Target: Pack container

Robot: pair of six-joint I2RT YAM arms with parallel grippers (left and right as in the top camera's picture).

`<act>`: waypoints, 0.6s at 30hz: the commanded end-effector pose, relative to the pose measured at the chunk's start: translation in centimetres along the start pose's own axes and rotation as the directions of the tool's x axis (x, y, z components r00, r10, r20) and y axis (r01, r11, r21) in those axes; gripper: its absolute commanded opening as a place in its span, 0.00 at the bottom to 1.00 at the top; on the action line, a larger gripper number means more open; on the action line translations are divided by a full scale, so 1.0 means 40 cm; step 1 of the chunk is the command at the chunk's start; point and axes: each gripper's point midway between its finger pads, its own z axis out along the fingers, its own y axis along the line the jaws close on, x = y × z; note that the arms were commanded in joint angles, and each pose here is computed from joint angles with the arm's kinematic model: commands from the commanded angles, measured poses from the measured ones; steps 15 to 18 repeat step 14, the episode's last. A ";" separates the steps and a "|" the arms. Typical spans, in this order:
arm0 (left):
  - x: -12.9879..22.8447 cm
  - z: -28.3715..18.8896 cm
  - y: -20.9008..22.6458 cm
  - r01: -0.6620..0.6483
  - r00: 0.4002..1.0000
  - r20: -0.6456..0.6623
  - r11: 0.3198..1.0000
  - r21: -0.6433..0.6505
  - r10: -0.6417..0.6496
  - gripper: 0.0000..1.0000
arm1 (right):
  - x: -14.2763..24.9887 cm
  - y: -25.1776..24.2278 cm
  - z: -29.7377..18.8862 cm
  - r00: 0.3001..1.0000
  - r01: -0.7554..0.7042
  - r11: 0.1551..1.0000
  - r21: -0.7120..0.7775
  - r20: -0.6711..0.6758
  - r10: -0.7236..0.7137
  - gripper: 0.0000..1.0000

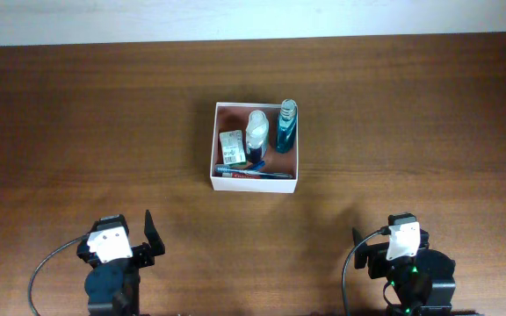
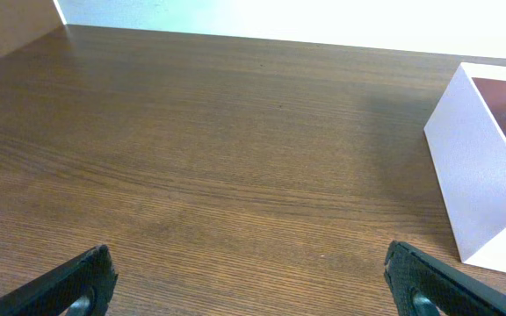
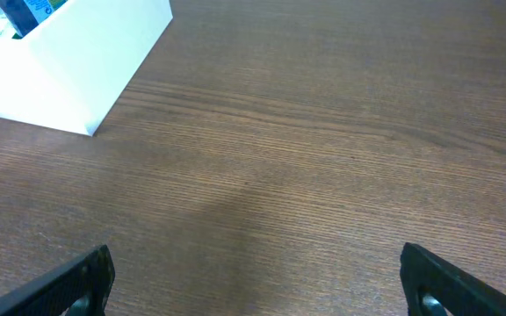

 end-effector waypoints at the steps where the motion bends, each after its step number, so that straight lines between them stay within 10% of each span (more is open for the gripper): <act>1: 0.001 0.001 0.000 -0.009 1.000 0.007 1.000 0.002 0.009 1.00 | 0.001 -0.002 0.001 1.000 -0.015 1.000 0.002 0.005 0.015 0.99; 18: 0.001 0.001 0.000 -0.009 1.000 0.007 1.000 0.002 0.009 1.00 | 0.001 -0.002 0.001 1.000 -0.015 1.000 0.002 0.005 0.015 0.99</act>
